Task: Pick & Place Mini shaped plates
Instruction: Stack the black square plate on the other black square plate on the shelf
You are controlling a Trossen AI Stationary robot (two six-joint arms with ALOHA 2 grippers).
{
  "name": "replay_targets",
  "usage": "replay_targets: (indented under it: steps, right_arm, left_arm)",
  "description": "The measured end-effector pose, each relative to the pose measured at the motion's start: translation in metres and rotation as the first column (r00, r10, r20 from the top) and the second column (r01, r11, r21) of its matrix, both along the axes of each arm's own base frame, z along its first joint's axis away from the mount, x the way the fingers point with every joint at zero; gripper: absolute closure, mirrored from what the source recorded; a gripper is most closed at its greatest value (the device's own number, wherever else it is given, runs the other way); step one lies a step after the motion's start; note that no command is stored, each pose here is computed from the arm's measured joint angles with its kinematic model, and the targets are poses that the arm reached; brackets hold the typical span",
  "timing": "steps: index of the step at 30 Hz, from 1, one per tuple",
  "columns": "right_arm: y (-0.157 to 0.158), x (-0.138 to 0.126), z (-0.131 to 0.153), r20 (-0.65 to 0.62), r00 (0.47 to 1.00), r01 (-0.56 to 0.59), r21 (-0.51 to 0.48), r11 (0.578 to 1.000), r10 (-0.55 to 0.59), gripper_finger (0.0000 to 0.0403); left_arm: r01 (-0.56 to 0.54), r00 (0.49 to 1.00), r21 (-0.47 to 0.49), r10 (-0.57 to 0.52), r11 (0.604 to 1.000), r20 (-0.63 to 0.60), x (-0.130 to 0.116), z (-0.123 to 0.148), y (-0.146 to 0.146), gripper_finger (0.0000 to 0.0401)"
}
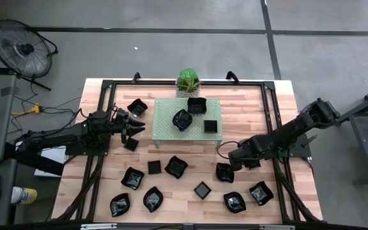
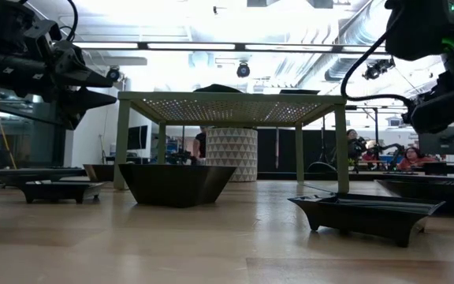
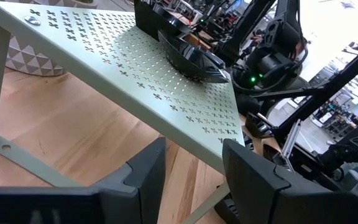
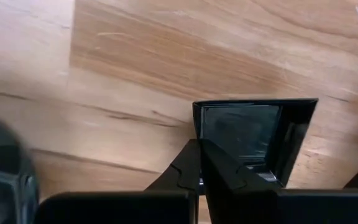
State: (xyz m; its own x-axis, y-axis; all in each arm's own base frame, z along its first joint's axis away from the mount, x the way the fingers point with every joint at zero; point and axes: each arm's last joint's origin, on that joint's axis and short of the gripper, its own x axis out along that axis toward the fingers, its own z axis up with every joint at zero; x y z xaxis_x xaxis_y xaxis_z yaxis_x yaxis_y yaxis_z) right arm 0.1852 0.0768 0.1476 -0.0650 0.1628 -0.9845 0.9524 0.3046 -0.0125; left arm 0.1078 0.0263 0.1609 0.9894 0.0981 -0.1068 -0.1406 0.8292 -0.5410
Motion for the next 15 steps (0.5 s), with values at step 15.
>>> replay_targets:
  steps: [15]
  right_arm:
    - [-0.013,-0.005,0.062,0.043,0.984,-0.17,-0.058,0.984,0.172,0.0402]
  left_arm:
    - [0.001,1.0,0.0,-0.001,1.0,0.0,0.0,0.0,0.0,0.0245]
